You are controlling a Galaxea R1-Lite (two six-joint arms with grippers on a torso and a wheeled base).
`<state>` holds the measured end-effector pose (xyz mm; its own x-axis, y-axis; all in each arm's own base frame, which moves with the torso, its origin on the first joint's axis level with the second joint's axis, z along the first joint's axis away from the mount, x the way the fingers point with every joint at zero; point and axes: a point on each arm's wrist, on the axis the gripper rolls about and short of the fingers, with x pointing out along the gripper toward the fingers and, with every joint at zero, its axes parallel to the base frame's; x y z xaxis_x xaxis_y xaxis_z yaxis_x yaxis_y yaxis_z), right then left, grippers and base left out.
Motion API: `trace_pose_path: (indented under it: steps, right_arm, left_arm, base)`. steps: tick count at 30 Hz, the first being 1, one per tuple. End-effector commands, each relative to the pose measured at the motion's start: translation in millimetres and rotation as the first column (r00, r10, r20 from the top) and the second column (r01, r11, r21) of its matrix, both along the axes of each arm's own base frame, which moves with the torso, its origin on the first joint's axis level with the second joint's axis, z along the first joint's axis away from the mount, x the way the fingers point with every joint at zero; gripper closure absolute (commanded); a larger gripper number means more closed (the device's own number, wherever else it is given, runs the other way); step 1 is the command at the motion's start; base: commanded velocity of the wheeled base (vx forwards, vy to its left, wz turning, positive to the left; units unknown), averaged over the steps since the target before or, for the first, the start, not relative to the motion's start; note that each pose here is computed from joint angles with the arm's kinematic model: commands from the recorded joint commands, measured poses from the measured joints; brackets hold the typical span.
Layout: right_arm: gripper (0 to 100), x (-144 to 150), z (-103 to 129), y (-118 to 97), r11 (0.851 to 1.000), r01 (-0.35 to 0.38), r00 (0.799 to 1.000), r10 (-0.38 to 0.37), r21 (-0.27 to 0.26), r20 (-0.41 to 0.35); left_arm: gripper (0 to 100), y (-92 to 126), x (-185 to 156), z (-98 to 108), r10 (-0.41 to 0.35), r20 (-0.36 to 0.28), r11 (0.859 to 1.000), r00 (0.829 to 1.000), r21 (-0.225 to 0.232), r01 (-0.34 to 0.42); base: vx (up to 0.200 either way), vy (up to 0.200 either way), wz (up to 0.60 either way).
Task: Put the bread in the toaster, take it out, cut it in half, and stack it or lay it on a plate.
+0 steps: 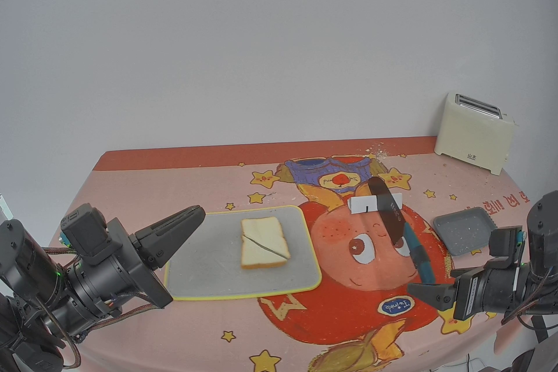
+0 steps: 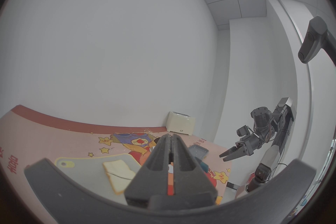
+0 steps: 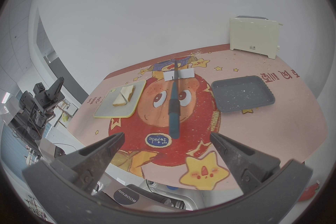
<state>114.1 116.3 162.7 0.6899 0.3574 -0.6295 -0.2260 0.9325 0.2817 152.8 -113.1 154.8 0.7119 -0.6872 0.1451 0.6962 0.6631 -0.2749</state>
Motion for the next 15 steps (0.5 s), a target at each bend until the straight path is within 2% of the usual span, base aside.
trace_pose_path:
  steps: [1,4,5,6,8,12,13,15]
  right_arm:
    - [0,1,1,1,1.0,-0.001,1.0,0.001,0.003,0.003]
    - [0,2,2,2,1.0,-0.001,1.0,0.001,0.015,0.014]
    - [0,2,2,2,1.0,-0.001,1.0,0.001,0.015,0.014]
    - [0,3,4,3,0.999,-0.002,0.999,0.0,0.044,0.04]
    - [0,3,4,4,0.999,-0.009,0.999,0.007,0.05,0.043]
    - [0,0,2,4,0.998,-0.024,0.999,0.022,0.056,0.037]
    - [100,-5,6,9,0.993,-0.078,0.997,0.076,0.085,0.031]
    - [100,-5,9,12,0.988,-0.115,0.993,0.112,0.104,0.03]
  left_arm:
    - [100,-5,6,-2,-0.001,-0.003,1.0,1.0,-0.001,0.001]
    - [100,-8,10,-7,-0.002,-0.021,1.0,1.0,0.016,0.002]
    - [100,-10,12,-15,-0.004,-0.053,0.999,0.999,0.041,0.006]
    - [100,-11,13,-18,-0.003,-0.065,0.999,0.998,0.051,0.007]
    - [100,-15,16,-26,-0.008,-0.095,0.997,0.995,0.071,0.015]
    - [100,-18,12,-31,-0.014,-0.118,0.996,0.993,0.087,0.024]
    - [100,-17,11,-30,-0.011,-0.109,0.996,0.994,0.085,0.02]
    - [100,-18,12,-26,-0.01,-0.091,0.997,0.996,0.08,0.017]
  base:
    - [0.0,0.0,0.0]
    - [0.0,0.0,0.0]
    - [0.0,0.0,0.0]
    - [0.0,0.0,0.0]
    - [0.0,0.0,0.0]
    - [0.0,0.0,0.0]
    - [0.0,0.0,0.0]
    - [0.0,0.0,0.0]
